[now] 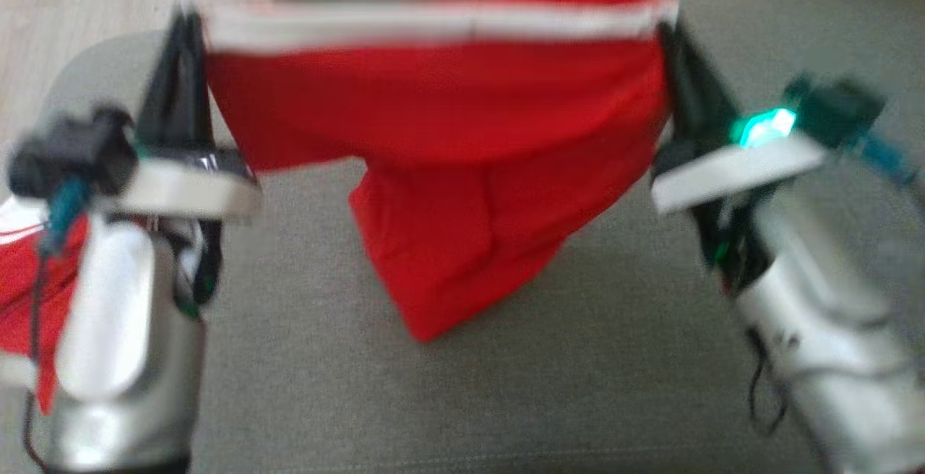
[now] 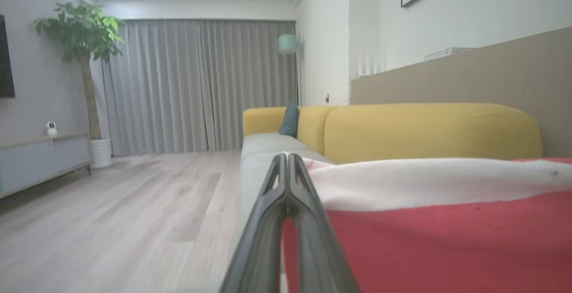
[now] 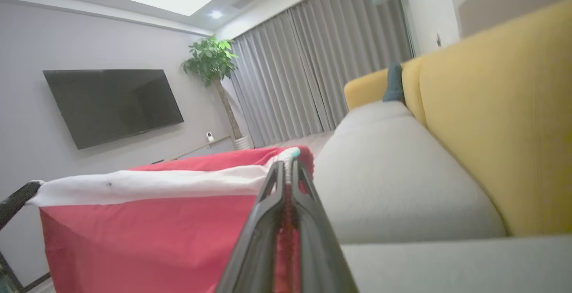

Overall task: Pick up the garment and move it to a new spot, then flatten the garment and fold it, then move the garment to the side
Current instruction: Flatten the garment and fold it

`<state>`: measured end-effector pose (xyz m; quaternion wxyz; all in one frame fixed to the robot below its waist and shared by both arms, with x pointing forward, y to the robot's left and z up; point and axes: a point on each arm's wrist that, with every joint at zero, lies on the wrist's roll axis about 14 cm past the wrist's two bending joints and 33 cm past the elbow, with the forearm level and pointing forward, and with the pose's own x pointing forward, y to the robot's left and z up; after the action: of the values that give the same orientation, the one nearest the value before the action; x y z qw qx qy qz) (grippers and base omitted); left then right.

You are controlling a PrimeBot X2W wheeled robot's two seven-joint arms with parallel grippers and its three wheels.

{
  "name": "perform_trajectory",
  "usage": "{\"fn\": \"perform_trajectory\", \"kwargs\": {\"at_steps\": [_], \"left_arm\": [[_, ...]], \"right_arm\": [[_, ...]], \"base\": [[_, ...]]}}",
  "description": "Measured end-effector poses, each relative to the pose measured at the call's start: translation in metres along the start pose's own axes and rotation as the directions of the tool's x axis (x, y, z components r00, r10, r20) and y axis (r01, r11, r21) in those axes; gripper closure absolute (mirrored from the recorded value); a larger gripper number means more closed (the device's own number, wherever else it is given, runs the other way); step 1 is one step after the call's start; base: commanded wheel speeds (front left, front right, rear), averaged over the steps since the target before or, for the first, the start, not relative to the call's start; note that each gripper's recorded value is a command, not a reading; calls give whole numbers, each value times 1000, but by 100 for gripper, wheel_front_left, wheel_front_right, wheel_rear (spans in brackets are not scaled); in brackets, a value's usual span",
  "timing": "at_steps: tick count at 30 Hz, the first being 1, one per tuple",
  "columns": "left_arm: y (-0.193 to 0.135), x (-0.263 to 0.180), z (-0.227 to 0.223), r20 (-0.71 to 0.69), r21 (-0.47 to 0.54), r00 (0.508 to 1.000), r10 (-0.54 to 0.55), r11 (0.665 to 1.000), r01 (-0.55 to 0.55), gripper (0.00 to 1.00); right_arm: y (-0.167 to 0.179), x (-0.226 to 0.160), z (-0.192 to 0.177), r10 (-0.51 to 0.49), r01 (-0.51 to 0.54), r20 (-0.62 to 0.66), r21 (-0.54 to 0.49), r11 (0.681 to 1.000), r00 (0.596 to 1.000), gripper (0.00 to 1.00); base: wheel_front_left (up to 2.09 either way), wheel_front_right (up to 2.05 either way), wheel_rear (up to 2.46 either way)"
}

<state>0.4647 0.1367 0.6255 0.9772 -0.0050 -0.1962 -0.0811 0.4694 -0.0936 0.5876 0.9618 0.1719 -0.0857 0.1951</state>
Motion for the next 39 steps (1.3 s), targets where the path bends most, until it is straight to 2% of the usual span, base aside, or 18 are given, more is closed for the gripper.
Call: {"fn": "perform_trajectory", "kwargs": {"at_steps": [6,13,17,20,22,24,26,29,34,39], "left_arm": [[10,67,26,86,77,996,-22,997,15,100],[31,145,49,168,178,985,27,982,-57,100],[33,165,59,222,170,974,36,983,-75,100],[34,158,36,177,150,983,47,986,-75,100],[36,141,3,98,120,993,67,990,-79,100],[37,112,-39,-16,95,996,84,992,-83,100],[33,73,-82,-145,48,984,103,994,-97,100],[20,11,-129,-312,-20,945,99,994,-111,100],[16,-73,-162,-477,-77,867,143,976,-204,100],[9,-114,-154,-507,-109,849,153,965,-239,100]], "right_arm": [[3,71,60,82,-71,82,-129,989,993,100],[-27,144,99,55,-8,156,-292,956,986,100],[-36,169,124,65,30,229,-389,921,971,100],[-46,173,106,42,45,222,-373,927,974,100],[-54,166,64,19,33,139,-368,929,990,100],[-64,147,7,-17,18,7,-351,936,1000,100],[-73,114,-47,-59,14,-130,-322,947,990,100],[-79,60,-101,-111,42,-274,-248,968,955,100],[-59,-14,-147,-108,54,-408,-143,988,907,100],[-35,-67,-158,-102,102,-440,-22,994,892,100]], "base": [[0,0,0],[0,0,0],[0,0,0],[0,0,0],[0,0,0],[0,0,0],[0,0,0],[0,0,0],[0,0,0],[0,0,0]]}}
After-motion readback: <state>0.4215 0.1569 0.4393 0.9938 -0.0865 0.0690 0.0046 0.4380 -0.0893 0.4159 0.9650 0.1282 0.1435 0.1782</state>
